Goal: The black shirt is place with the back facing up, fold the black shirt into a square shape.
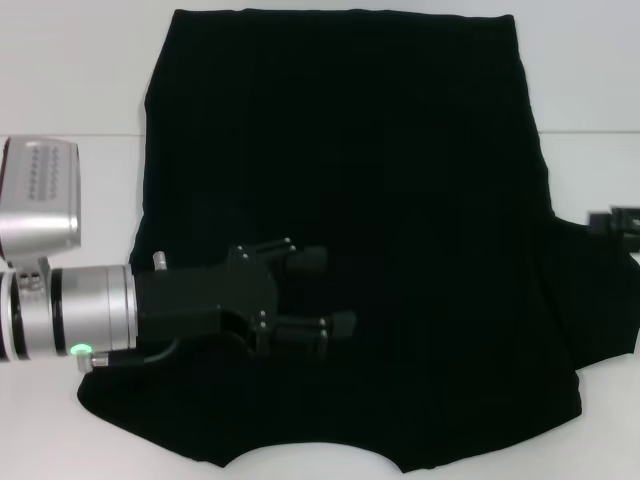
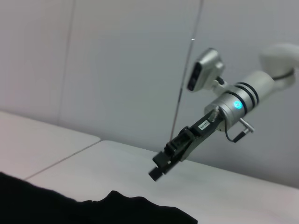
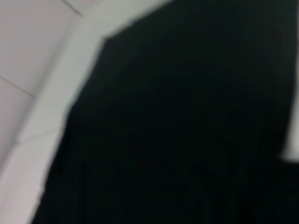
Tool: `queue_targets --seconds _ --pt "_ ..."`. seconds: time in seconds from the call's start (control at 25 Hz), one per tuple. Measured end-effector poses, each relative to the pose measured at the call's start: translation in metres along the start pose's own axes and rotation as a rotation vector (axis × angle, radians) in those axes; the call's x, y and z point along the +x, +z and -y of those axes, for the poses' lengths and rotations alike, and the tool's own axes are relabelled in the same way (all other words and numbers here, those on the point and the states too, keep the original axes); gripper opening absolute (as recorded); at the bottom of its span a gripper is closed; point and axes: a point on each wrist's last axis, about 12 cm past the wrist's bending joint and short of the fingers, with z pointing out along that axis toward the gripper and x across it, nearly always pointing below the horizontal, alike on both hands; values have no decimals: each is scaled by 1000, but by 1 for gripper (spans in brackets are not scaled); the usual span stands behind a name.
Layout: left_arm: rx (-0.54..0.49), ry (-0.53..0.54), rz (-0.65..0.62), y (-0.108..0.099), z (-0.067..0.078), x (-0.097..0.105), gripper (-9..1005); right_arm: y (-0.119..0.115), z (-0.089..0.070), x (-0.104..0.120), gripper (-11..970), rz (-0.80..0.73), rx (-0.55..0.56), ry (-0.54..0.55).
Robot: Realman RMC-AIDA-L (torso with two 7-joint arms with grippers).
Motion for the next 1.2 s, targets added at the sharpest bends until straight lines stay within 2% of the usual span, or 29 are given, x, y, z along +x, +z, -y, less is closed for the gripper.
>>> queue_targets --seconds 0.24,0.44,1.2 --pt "17 87 -20 2 4 9 922 -20 15 7 884 -93 144 100" --pt "29 108 -38 4 6 11 921 -23 21 11 885 -124 190 119" --pt "22 109 -43 6 4 10 922 3 16 24 885 -212 170 121"
